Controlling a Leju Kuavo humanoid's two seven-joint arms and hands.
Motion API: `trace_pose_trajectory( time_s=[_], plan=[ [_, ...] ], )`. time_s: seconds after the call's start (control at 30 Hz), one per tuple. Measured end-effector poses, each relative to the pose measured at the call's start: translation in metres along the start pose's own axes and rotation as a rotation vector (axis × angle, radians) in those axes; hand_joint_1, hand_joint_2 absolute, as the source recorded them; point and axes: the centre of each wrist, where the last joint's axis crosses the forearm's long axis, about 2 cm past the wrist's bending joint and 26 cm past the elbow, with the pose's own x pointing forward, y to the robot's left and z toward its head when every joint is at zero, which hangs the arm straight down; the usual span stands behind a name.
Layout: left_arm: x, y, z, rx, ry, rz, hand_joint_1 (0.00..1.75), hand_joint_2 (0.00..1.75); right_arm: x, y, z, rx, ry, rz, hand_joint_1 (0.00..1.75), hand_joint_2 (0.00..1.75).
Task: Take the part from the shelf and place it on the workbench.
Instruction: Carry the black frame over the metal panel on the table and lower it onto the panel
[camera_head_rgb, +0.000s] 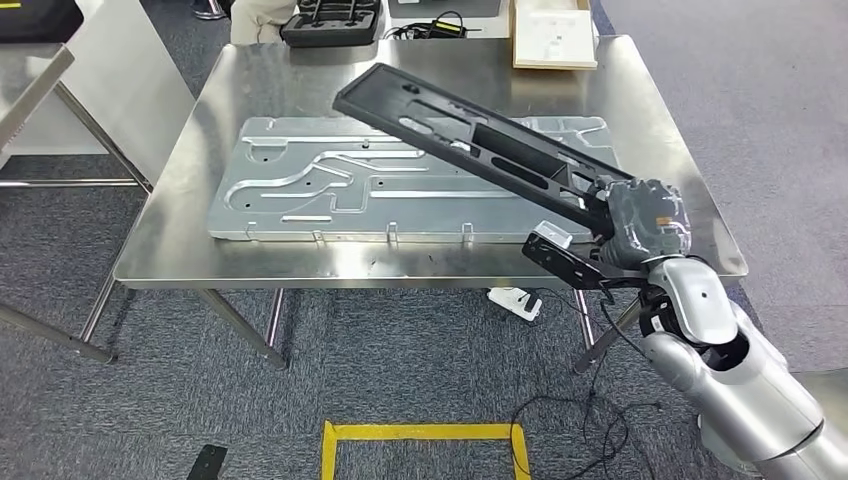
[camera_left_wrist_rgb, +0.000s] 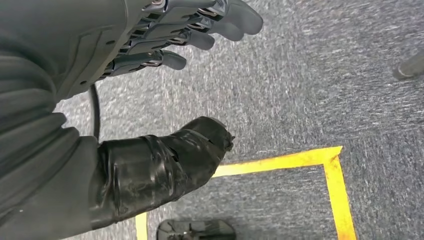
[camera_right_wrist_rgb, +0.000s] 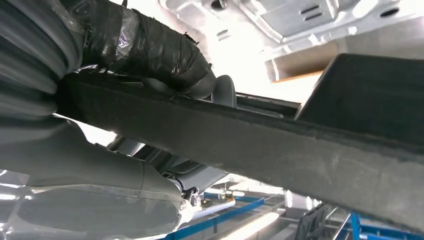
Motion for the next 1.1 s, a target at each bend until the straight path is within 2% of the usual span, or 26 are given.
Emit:
trace_pose_trajectory(
  time_s=[0.5,0.8,1.1],
  plan=[
    [0.000,0.002,0.000,0.018,0.016,0.031,0.00,1.75,0.002,0.019,0.003,0.117,-0.019,0.003,1.75,1.75],
    [0.000,0.005,-0.001,0.021,0.011,0.041,0.00,1.75,0.001,0.035,0.006,0.198,-0.016,0.084,1.75,1.75],
    [-0.001,0.006,-0.001,0.010,0.005,0.046,0.00,1.75,-0.011,0.052,0.005,0.234,0.031,0.159,1.75,1.75]
  ],
)
